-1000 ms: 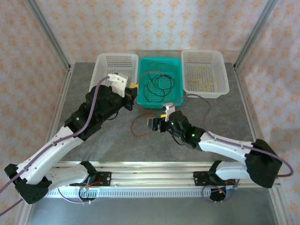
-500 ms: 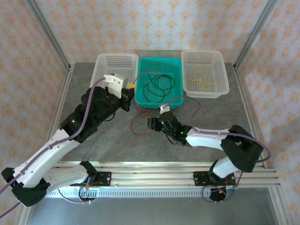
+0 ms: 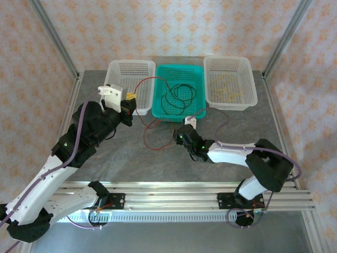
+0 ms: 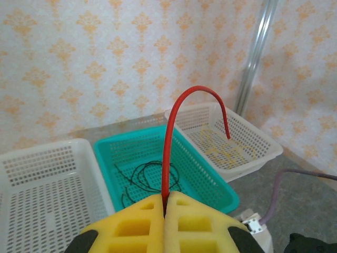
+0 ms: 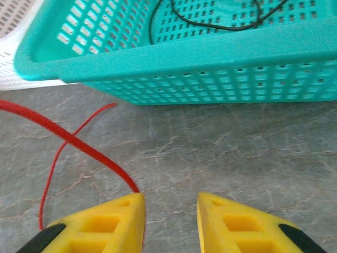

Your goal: Untangle the cables

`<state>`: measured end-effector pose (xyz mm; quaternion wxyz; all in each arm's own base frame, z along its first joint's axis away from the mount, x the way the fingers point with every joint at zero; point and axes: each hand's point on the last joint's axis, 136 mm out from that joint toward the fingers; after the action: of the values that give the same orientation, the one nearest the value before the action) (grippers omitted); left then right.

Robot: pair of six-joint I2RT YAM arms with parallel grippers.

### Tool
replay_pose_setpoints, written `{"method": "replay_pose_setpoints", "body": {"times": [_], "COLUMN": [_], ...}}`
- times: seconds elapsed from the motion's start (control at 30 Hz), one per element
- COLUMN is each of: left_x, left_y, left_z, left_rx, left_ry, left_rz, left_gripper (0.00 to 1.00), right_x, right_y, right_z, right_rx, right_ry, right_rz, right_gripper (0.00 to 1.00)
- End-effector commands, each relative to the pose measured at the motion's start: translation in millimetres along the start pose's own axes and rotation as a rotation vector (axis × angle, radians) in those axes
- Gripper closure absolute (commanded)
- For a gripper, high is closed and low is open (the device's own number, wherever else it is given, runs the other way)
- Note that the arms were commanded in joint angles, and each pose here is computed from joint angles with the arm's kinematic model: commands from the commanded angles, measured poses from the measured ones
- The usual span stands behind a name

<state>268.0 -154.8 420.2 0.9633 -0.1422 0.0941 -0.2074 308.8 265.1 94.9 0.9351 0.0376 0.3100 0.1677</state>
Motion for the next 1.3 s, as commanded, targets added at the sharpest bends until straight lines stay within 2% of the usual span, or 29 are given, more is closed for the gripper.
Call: {"method": "replay_pose_setpoints", "body": {"times": [0.0,0.23,0.37,0.57,0.7,0.87,1.03,1.27], "left_x": [-12,-16,-12,-10,-6,7,26,61], "left_y": [11,18,16,22,31,44,66,90], "left_z": [14,20,16,19,27,38,48,53], "left_rx": [0.024,0.021,0.018,0.010,-0.012,-0.056,-0.107,-0.197], "left_ry": [-0.028,-0.046,-0.030,-0.052,-0.094,-0.168,-0.229,-0.232], "left_rz": [0.051,0.060,0.046,0.082,0.129,0.196,0.282,0.274], "left_gripper": [1.00,1.00,1.00,1.00,1.00,1.00,1.00,1.00], "right_x": [-8,-20,-32,-44,-59,-72,-68,-56], "right_y": [-21,-30,-7,9,19,23,33,50], "right_z": [3,1,12,27,46,81,110,152], "right_rx": [0.022,0.018,-0.031,-0.078,-0.097,-0.116,-0.133,-0.087], "right_ry": [-0.015,-0.030,-0.103,-0.158,-0.225,-0.291,-0.292,-0.308], "right_rz": [-0.086,-0.084,0.075,0.155,0.198,0.178,0.161,0.197], "right_gripper": [0.69,0.68,0.58,0.48,0.40,0.31,0.24,0.20]}}
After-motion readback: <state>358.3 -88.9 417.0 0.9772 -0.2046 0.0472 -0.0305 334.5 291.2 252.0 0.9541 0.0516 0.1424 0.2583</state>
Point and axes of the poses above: each hand's point on the last joint's axis, 136 mm out from that joint toward the fingers, its own x axis out along the fingers, its own y axis along the line the jaws close on, z = x × y, and after that the axes turned 14 degrees about -x, right-handed
